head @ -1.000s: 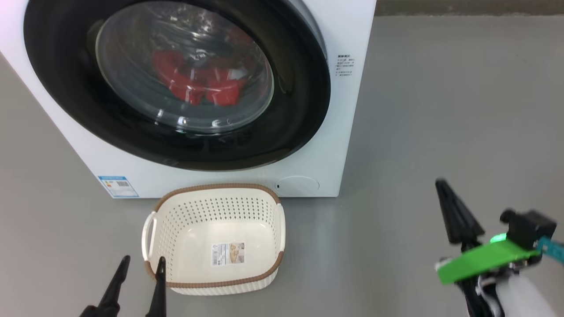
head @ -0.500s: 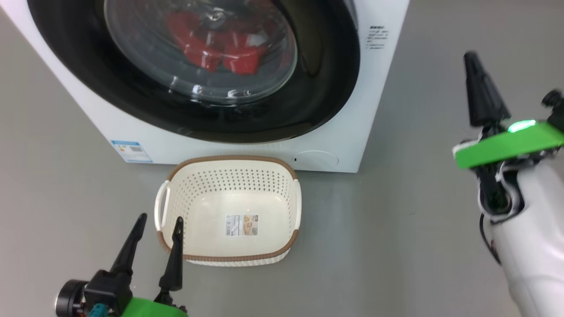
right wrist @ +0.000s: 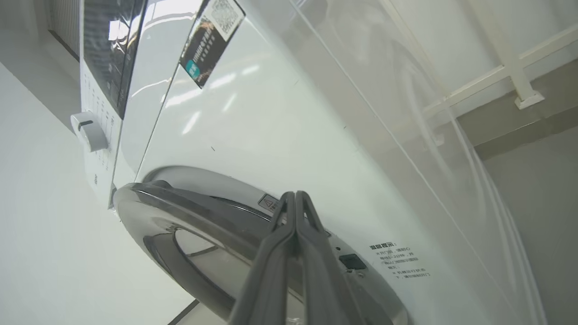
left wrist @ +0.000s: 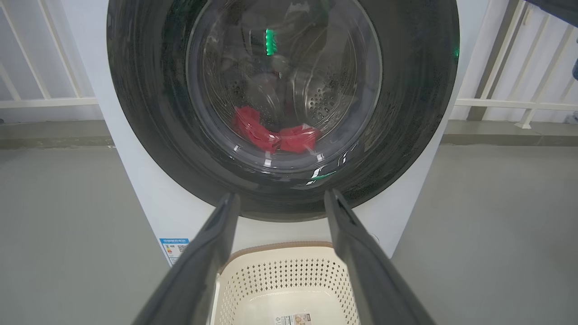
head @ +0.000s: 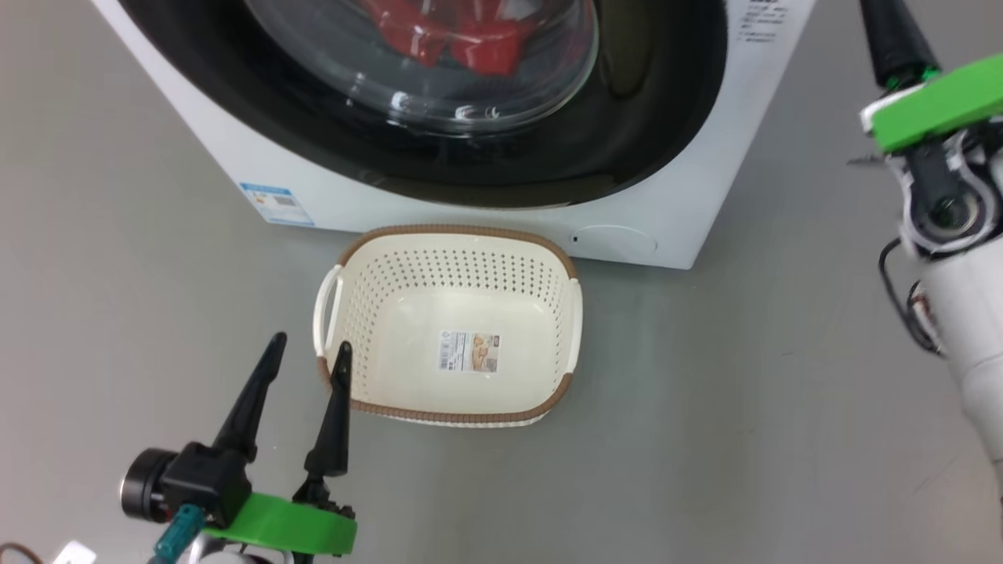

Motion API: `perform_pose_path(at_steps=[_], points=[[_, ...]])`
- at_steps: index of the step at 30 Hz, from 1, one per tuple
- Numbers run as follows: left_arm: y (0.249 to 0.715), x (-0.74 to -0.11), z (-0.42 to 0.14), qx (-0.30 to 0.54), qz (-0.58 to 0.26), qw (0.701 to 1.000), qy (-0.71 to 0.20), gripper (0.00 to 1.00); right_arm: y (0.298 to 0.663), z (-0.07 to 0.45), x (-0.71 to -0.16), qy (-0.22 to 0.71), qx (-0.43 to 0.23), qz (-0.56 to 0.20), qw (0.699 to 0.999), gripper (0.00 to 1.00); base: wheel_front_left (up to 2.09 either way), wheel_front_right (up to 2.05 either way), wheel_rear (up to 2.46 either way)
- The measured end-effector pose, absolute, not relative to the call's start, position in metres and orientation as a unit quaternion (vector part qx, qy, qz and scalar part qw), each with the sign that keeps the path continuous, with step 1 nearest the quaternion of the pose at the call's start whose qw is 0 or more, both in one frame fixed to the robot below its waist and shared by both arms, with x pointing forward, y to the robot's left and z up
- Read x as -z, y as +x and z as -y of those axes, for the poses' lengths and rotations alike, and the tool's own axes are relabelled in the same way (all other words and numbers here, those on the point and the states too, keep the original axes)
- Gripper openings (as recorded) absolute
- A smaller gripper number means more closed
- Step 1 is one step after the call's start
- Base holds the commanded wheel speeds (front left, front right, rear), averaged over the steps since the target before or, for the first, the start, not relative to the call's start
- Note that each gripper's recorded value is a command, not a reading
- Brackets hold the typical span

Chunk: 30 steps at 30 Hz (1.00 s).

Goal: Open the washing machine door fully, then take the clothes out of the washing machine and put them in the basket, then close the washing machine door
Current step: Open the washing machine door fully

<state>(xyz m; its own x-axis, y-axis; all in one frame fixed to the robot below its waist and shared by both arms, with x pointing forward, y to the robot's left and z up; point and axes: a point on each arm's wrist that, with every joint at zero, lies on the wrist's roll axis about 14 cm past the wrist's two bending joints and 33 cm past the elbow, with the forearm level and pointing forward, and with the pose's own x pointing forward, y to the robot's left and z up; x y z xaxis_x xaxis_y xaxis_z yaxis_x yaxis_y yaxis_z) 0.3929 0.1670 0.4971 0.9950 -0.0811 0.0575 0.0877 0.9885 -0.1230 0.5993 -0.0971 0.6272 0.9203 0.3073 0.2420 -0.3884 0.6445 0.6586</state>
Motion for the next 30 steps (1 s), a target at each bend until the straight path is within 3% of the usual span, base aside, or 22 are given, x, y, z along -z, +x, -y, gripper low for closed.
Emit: perform_pose_path(at_steps=[16,30], points=[[0.401,-0.489,-0.175,0.031,0.013,0.998,-0.061,1.00,0.636,0.053,-0.580,0.497,-0.263,-0.167,0.810,0.00,0.00,0.00,0.00],[0.405,-0.482,-0.175,0.027,0.002,0.997,-0.070,1.00,0.651,0.030,-0.560,0.506,-0.289,-0.236,0.778,0.00,0.00,0.00,0.00]])
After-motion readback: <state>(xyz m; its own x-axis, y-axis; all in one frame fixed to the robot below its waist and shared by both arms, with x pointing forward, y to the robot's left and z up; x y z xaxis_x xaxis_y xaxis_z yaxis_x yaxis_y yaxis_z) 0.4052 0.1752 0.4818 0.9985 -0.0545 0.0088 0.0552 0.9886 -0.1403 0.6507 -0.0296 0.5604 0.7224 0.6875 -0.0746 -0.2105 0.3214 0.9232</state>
